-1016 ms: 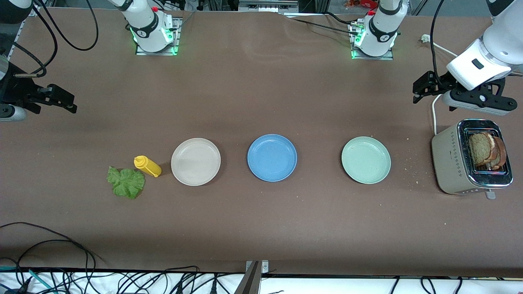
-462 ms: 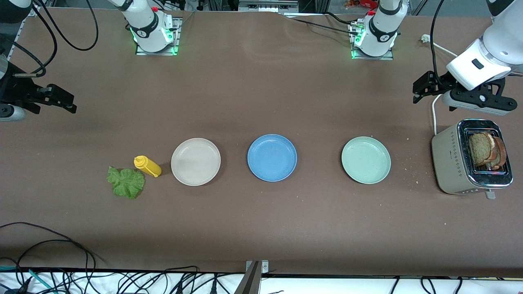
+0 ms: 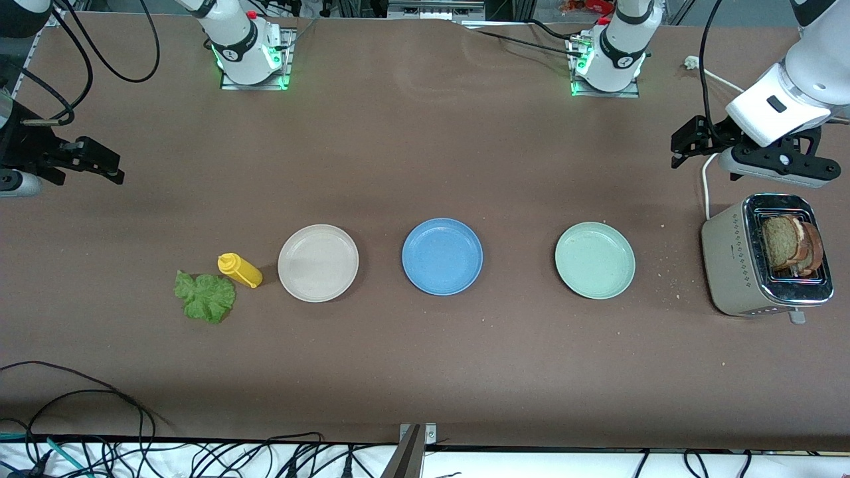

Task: Make sandwich in blue plate with both arms
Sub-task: 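Reach the left gripper down to the bread slices in the toaster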

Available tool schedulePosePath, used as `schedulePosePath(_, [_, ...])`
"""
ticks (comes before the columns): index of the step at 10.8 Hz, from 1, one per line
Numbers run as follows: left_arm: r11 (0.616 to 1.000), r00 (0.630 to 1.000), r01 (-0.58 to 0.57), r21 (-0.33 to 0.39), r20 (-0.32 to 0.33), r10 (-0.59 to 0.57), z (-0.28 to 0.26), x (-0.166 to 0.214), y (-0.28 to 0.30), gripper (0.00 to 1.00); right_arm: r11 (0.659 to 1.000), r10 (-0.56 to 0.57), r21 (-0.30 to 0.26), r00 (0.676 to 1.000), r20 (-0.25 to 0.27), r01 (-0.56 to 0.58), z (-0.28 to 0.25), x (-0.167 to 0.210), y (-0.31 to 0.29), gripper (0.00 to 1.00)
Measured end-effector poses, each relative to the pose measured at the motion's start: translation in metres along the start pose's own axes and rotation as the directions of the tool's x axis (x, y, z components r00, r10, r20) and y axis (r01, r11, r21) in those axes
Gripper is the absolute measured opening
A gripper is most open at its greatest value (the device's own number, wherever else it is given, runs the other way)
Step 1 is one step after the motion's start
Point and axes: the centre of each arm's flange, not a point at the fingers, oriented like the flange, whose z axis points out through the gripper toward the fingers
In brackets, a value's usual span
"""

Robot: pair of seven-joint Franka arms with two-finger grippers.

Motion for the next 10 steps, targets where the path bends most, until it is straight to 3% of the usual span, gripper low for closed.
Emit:
schedulePosePath(4, [0.998, 0.998, 0.055, -0.005, 0.030, -0.054, 0.015, 0.003, -0.032, 1.00, 1.000, 0.001, 0.000, 1.000, 0.000, -0.001, 0.000, 0.000, 0.000, 1.00])
schedulePosePath(7, [0.980, 0.977, 0.196, -0.024, 0.095, -0.193, 0.062, 0.012, -0.124, 1.00, 1.000, 0.002, 0.000, 1.000, 0.000, -0.002, 0.000, 0.000, 0.001, 1.00])
schedulePosePath(10, [0.980, 0.975, 0.192, -0.060, 0.122, -0.184, 0.116, 0.028, -0.205, 1.00, 1.000, 0.004, -0.001, 1.000, -0.001, -0.004, 0.000, 0.000, 0.002, 1.00])
